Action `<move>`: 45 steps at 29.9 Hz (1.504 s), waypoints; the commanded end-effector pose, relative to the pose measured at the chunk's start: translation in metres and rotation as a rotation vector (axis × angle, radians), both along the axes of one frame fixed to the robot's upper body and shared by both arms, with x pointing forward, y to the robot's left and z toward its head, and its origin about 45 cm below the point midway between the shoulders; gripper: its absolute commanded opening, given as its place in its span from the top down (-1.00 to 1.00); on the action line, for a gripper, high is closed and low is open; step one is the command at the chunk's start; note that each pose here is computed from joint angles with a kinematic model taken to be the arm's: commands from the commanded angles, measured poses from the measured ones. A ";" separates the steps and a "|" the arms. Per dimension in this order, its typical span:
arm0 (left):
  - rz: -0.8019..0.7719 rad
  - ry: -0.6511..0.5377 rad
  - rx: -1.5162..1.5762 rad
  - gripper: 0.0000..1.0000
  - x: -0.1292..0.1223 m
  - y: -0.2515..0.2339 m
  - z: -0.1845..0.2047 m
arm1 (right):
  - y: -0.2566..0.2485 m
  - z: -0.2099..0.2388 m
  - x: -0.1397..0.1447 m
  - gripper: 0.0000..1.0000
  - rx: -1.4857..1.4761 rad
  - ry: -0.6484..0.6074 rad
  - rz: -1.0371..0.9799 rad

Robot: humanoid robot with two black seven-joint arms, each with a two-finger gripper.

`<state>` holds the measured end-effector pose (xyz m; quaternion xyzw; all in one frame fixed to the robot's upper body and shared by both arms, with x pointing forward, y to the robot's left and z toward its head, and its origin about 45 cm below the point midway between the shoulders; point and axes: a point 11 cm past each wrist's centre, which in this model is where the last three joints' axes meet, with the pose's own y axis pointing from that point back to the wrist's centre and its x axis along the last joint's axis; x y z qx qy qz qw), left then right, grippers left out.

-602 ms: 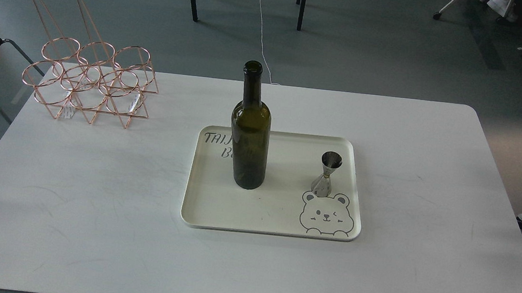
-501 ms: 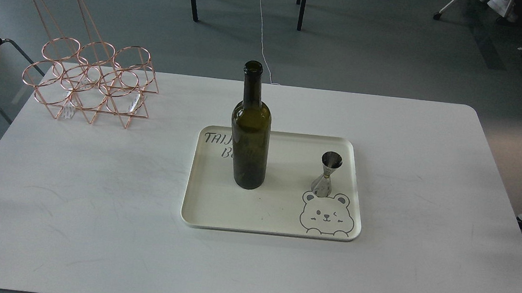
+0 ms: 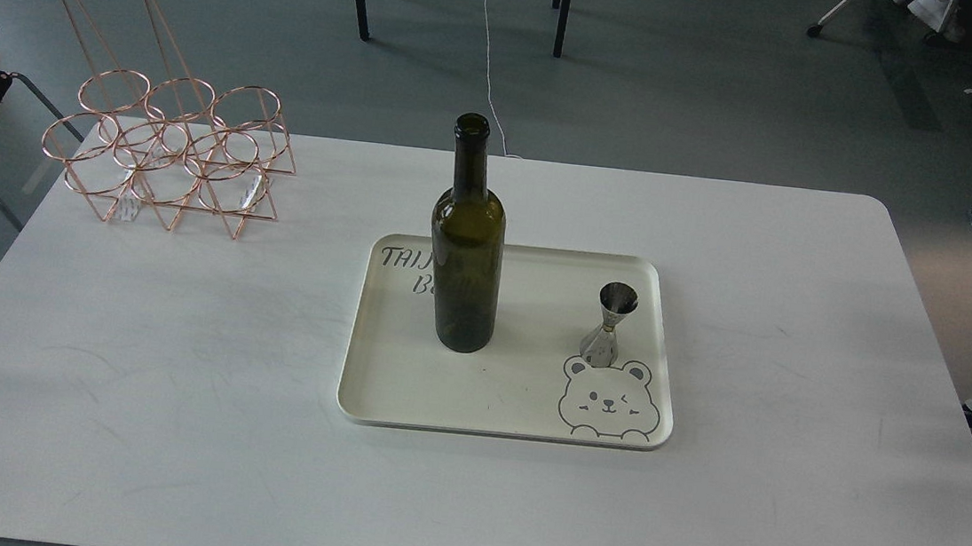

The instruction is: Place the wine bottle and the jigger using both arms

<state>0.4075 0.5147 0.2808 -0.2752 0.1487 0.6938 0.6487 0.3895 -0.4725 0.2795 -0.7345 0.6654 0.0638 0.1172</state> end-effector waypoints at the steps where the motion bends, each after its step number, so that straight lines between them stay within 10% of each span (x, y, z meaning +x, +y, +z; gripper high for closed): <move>1: -0.005 -0.004 -0.021 -0.97 0.003 -0.007 -0.004 | 0.030 0.008 -0.008 -0.99 -0.250 0.005 0.083; 21: -0.002 -0.013 -0.025 -0.97 0.003 -0.006 -0.002 | 0.142 -0.089 -0.093 -0.97 -1.445 -0.338 0.597; 45: 0.005 -0.018 -0.016 -0.97 0.001 0.000 -0.001 | 0.238 -0.173 -0.033 -0.32 -1.698 -0.527 0.814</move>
